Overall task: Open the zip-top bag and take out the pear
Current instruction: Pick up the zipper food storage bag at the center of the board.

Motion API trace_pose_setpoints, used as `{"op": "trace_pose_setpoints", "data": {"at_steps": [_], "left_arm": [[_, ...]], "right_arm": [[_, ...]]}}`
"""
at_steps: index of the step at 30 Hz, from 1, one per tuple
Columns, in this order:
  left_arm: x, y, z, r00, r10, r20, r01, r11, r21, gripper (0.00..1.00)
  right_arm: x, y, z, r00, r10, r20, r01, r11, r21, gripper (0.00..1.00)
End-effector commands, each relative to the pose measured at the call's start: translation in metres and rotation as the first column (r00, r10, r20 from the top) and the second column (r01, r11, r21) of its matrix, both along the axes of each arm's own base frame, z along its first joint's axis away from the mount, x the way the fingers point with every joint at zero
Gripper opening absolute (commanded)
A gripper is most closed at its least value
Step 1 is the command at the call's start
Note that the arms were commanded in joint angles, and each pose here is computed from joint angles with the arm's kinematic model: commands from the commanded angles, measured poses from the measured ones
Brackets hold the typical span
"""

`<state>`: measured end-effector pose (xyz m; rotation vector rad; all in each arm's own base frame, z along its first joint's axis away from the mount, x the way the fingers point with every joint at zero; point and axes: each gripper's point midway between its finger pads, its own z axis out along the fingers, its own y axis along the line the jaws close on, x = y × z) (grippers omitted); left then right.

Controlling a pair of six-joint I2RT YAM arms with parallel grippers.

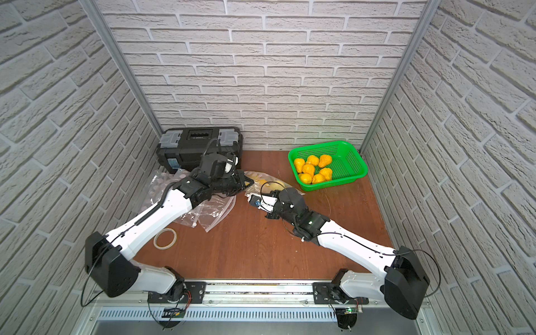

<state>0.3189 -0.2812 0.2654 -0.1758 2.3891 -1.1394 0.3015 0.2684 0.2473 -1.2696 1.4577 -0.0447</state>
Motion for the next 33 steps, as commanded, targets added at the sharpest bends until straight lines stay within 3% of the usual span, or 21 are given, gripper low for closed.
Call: {"op": "trace_pose_setpoints", "data": {"at_steps": [1,5,8,11,15,20,23,26,30,33], "left_arm": [[0.000,0.005,0.017,0.997,0.020,0.074,-0.018,1.000,-0.026,0.00],[-0.002,0.016,0.028,0.992,0.036,0.121,-0.034,0.999,-0.018,0.01],[-0.004,0.019,0.042,0.983,0.001,0.184,0.003,1.000,-0.020,0.23],[-0.009,0.025,0.071,0.947,-0.039,0.318,0.042,0.999,-0.003,0.40],[-0.013,0.047,0.113,0.851,-0.070,0.520,0.043,0.997,0.065,0.60],[-0.035,0.047,0.143,0.674,-0.213,0.708,0.148,0.977,0.152,0.66],[-0.046,0.041,0.148,0.591,-0.273,0.759,0.210,0.961,0.182,0.70],[-0.055,0.029,0.148,0.512,-0.308,0.802,0.292,0.940,0.175,0.75],[-0.068,0.008,0.132,0.444,-0.386,0.808,0.448,0.877,0.173,0.81],[-0.079,-0.008,0.116,0.424,-0.461,0.779,0.574,0.803,0.163,0.81]], "right_arm": [[-0.012,-0.001,0.021,0.999,0.030,-0.017,-0.030,1.000,0.009,0.06],[-0.021,-0.007,0.042,0.999,0.037,-0.040,-0.036,0.999,0.016,0.04],[-0.024,-0.012,0.056,0.999,0.024,-0.044,-0.023,0.999,0.028,0.03],[-0.026,-0.020,0.079,0.999,-0.009,-0.042,0.011,0.998,0.062,0.03],[-0.032,-0.027,0.108,0.993,-0.031,-0.110,0.043,0.994,0.103,0.03],[-0.031,-0.033,0.128,0.987,-0.072,-0.145,0.085,0.993,0.084,0.03],[-0.032,-0.037,0.136,0.988,-0.080,-0.136,0.087,0.995,0.048,0.03],[-0.046,-0.031,0.130,0.988,0.008,-0.153,-0.002,0.999,0.039,0.03],[-0.053,-0.024,0.120,0.980,0.062,-0.190,-0.054,0.997,0.045,0.03],[-0.053,-0.021,0.114,0.975,0.069,-0.213,-0.059,0.997,0.051,0.03]]}}
